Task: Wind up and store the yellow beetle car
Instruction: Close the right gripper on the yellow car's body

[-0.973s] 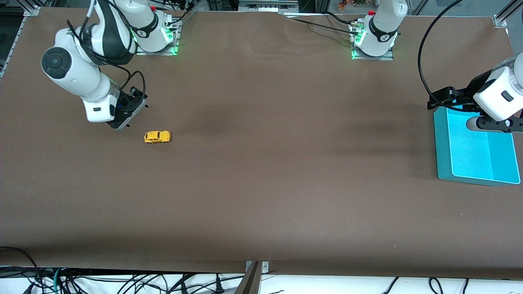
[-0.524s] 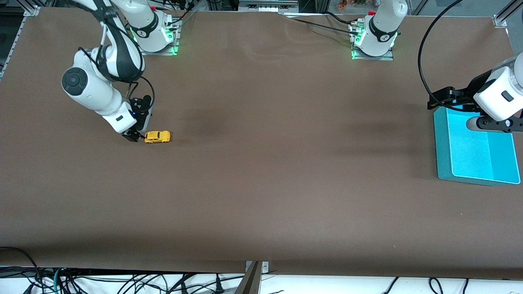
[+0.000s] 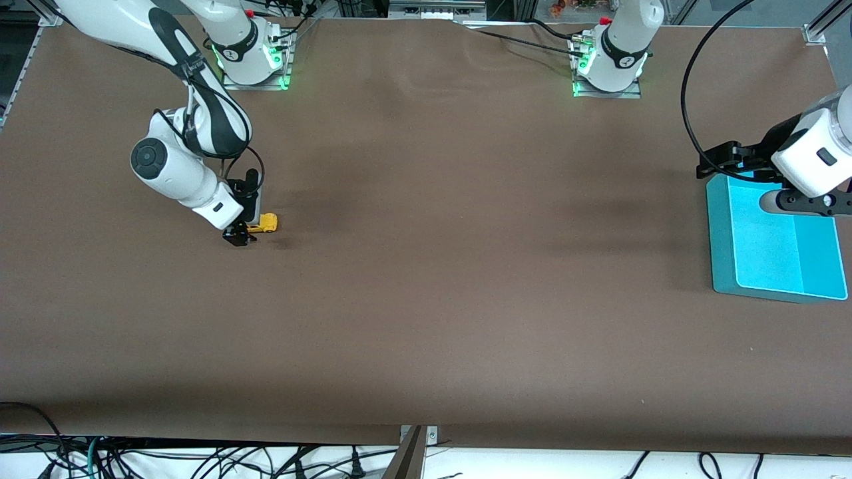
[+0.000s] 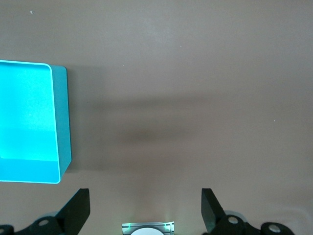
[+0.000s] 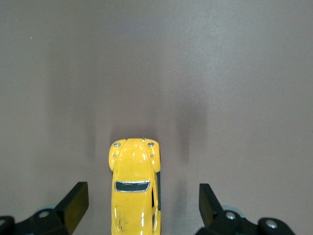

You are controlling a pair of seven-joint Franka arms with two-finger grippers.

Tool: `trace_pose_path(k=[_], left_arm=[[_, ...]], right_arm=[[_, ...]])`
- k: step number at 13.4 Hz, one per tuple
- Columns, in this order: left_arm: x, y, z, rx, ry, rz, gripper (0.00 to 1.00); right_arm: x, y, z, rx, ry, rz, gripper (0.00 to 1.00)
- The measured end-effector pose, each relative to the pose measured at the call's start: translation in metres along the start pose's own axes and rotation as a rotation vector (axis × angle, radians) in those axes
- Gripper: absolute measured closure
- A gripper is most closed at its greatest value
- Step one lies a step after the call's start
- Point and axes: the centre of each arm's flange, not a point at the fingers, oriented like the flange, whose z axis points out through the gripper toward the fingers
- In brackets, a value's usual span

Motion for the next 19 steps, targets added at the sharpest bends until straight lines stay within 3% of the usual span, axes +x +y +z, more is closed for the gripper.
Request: trace_pose_path(k=[3,4,8,10,16,19], left_arm=[[0.0,0.0,0.0,0.0,0.0,0.0,0.0],[0.0,0.0,0.0,0.0,0.0,0.0,0.0],[0.0,0.0,0.0,0.0,0.0,0.0,0.0],[0.0,0.0,0.0,0.0,0.0,0.0,0.0],[0.0,-0.001,0.0,0.0,0.0,-0.001,0.0],[0.0,-0.001,0.0,0.0,0.0,-0.001,0.0]], right_arm=[[-0.008,-0.006,0.005,0.003,-0.001,0.005,0.03],[-0.011,-0.01,0.008,0.003,-0.002,0.005,0.12],[-0.017,-0.019,0.015,-0.003,-0.004,0.004,0.24],[-0.018,-0.019,0.014,-0.007,-0.004,0.004,0.38],[-0.018,-0.018,0.01,-0.015,-0.006,-0.015,0.31],[-0.018,-0.017,0.009,-0.019,-0.007,-0.024,0.36]])
